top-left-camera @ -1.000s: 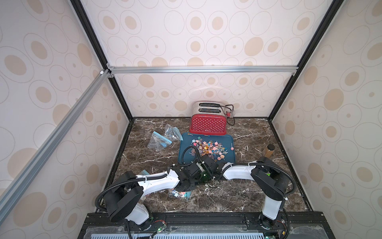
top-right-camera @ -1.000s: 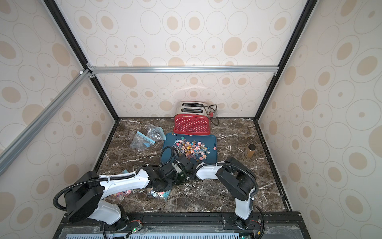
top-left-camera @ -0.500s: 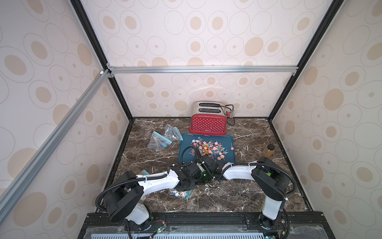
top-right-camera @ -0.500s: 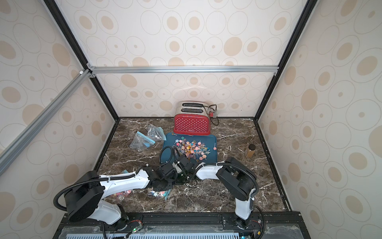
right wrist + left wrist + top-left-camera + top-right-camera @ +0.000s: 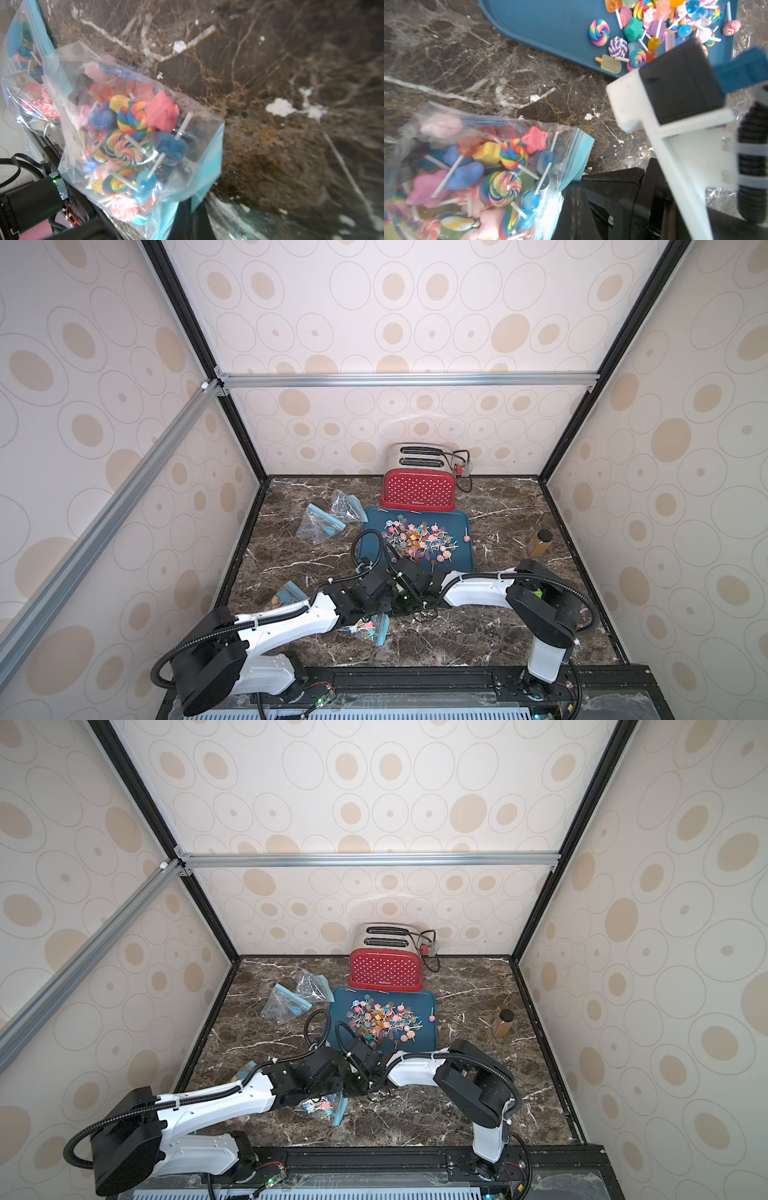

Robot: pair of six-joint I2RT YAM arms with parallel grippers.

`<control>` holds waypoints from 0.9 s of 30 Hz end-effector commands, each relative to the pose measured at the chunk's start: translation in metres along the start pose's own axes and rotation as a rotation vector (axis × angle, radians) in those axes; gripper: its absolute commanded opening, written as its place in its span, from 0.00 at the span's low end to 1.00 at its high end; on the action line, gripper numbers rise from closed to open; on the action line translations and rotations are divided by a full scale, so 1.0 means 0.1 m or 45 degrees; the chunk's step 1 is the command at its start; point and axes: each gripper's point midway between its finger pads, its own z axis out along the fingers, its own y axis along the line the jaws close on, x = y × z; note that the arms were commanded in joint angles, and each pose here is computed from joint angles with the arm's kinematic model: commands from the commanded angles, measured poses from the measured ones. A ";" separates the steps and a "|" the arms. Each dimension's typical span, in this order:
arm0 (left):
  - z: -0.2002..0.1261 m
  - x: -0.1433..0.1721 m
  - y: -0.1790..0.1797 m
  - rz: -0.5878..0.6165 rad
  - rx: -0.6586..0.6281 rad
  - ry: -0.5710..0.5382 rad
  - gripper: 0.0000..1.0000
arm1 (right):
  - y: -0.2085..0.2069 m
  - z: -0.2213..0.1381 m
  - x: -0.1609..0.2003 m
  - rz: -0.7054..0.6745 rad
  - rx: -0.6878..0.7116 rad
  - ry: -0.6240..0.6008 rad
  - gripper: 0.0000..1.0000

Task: Pour candies out of the ziploc bag
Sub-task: Open the ziploc bag at the center of the board.

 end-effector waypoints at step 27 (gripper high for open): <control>-0.24 0.28 0.05 0.446 0.215 0.151 0.30 | 0.52 -0.37 -0.10 -0.168 -0.324 -0.140 0.00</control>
